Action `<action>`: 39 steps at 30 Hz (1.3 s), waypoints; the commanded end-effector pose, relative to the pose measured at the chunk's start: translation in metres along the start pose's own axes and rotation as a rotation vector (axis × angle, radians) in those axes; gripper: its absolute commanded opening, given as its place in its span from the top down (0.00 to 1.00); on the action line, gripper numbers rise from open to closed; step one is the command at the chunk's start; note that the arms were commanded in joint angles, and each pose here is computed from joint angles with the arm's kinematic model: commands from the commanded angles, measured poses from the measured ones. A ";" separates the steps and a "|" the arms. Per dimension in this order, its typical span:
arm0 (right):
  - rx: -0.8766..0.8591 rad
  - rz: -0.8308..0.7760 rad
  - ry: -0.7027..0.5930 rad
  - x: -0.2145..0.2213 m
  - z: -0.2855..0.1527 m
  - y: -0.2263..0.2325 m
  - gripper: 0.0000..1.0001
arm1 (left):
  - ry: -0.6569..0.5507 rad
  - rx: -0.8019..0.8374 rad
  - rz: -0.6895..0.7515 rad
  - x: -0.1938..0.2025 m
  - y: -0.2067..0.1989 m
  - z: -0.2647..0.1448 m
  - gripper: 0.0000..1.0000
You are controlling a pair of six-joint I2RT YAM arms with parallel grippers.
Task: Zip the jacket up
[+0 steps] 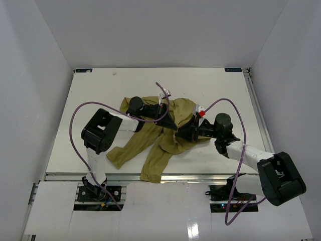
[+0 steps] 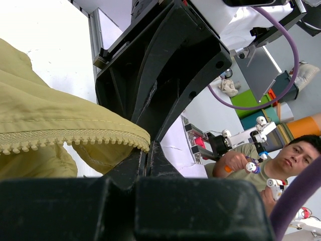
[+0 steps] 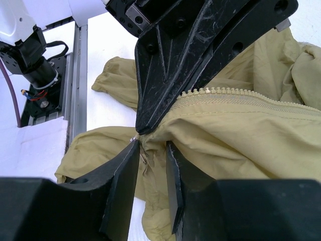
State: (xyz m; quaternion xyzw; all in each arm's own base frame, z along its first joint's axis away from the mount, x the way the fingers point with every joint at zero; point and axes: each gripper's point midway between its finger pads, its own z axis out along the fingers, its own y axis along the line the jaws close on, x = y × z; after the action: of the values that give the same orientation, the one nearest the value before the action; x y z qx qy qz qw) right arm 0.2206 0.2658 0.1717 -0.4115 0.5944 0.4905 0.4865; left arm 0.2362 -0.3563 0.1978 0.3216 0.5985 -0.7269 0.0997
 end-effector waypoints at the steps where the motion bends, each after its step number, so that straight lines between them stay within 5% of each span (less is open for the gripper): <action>1: -0.032 -0.069 -0.045 -0.021 0.007 0.001 0.72 | -0.010 0.041 0.207 -0.012 -0.023 0.000 1.00; 13: -0.057 -0.072 -0.046 -0.021 0.007 0.006 0.92 | -0.008 0.046 0.214 -0.014 -0.025 0.000 1.00; 20: 0.032 -0.046 -0.039 -0.022 0.005 -0.005 0.92 | -0.082 0.001 0.210 -0.026 -0.024 -0.019 0.54; 22: 0.077 -0.045 -0.042 -0.024 0.000 -0.008 0.92 | -0.135 -0.038 0.189 -0.032 -0.021 -0.033 0.51; 25: 0.178 -0.021 -0.041 -0.018 -0.010 -0.015 0.92 | -0.222 -0.166 0.075 -0.037 0.001 -0.057 0.50; 27: 0.268 0.003 -0.027 -0.014 -0.021 -0.025 0.92 | -0.284 -0.285 0.148 -0.051 0.011 -0.072 0.50; 32: 0.487 0.037 -0.025 -0.011 -0.050 -0.048 0.92 | -0.261 -0.910 0.160 -0.052 0.081 -0.111 0.42; 39: 0.643 0.060 -0.063 -0.012 -0.077 -0.052 0.92 | -0.192 -0.949 0.137 -0.051 0.104 -0.101 0.41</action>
State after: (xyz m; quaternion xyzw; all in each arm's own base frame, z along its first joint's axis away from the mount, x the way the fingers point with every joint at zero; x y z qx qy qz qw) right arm 0.2518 0.2010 0.1845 -0.2572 0.6895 0.3442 0.5831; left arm 0.3579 -0.3124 0.1823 0.2045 0.7716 -0.4789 0.3652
